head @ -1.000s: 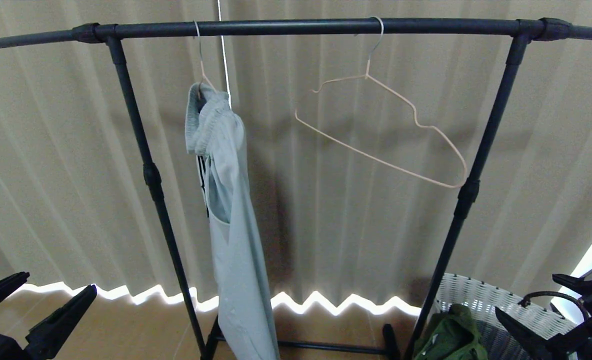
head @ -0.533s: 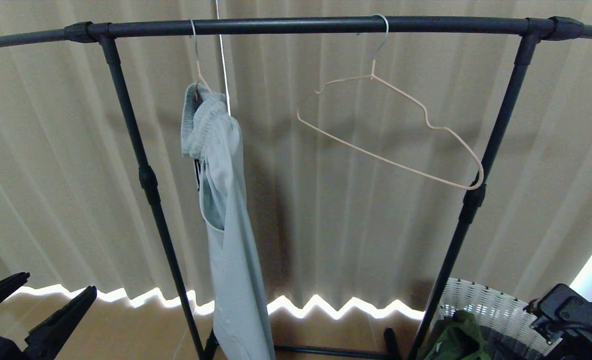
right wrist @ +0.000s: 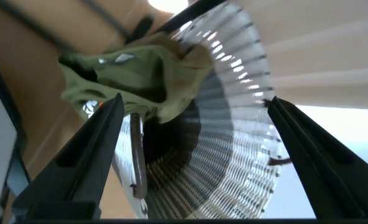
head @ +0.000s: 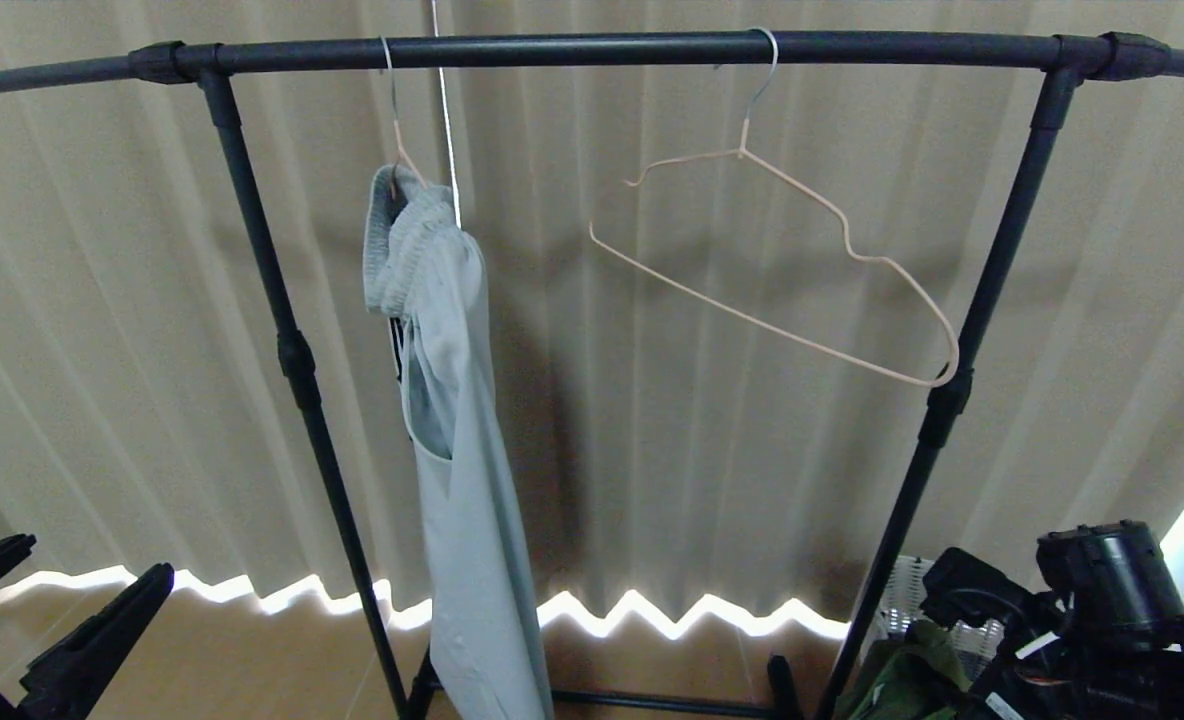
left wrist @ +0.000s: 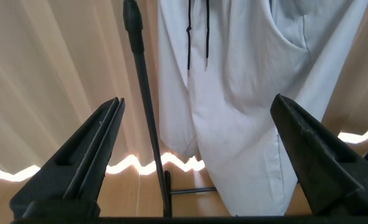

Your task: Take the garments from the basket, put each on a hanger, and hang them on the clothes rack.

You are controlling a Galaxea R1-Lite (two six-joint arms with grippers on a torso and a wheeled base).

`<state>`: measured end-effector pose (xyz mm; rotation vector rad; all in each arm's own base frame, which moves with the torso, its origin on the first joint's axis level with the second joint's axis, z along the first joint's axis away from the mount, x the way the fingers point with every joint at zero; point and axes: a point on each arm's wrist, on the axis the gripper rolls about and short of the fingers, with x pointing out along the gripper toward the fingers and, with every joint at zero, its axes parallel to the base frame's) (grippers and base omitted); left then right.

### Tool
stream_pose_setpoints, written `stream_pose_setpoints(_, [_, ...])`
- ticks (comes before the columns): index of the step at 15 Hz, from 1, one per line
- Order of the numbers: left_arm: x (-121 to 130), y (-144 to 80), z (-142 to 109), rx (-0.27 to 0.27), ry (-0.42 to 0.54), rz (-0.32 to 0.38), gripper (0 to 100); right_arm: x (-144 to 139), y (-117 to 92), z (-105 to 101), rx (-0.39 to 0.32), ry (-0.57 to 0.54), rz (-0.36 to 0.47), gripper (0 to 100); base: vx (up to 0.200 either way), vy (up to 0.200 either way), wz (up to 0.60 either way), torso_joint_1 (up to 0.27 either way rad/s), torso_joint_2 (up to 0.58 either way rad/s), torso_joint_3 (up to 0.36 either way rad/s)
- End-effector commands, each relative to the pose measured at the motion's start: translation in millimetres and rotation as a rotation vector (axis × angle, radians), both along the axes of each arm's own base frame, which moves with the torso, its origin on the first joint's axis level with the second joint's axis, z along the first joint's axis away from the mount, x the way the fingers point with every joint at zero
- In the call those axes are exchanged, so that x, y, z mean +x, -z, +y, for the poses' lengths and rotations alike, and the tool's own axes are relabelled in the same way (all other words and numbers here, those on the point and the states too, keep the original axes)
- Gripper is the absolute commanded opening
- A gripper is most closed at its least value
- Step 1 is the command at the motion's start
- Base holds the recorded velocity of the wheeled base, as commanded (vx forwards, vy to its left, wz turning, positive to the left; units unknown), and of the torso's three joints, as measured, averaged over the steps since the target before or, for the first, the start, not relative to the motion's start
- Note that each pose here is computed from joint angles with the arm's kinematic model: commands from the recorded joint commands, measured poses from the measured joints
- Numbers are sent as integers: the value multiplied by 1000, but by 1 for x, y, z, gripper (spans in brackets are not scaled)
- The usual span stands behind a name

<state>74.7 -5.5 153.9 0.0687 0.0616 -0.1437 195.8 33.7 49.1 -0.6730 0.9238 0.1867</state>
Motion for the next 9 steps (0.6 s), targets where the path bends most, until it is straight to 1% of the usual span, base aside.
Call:
stream_pose_setpoints(1, [0, 0, 0, 0, 0, -4, 100, 19, 31, 0, -27, 15, 110, 100, 0, 0, 0, 0, 0, 0])
stream_pose_setpoints(3, [0, 0, 0, 0, 0, -4, 100, 37, 48, -8, -48, 59, 124, 100, 0, 0, 0, 0, 0, 0])
stream_pose_setpoints(5, [0, 0, 0, 0, 0, -4, 100, 45, 57, -20, -71, 78, 131, 100, 0, 0, 0, 0, 0, 0])
stream_pose_setpoints(6, [0, 0, 0, 0, 0, -4, 100, 51, 63, -28, -83, 88, 119, 100, 0, 0, 0, 0, 0, 0])
stream_pose_setpoints(7, [0, 0, 0, 0, 0, -2, 100, 53, 64, -29, -83, 90, 114, 100, 0, 0, 0, 0, 0, 0])
stream_pose_setpoints(8, [0, 0, 0, 0, 0, 1, 100, 58, 70, -32, -82, 103, 89, 100, 0, 0, 0, 0, 0, 0])
stream_pose_setpoints(9, [0, 0, 0, 0, 1, -1, 100, 59, 71, -32, -81, 103, 82, 100, 0, 0, 0, 0, 0, 0])
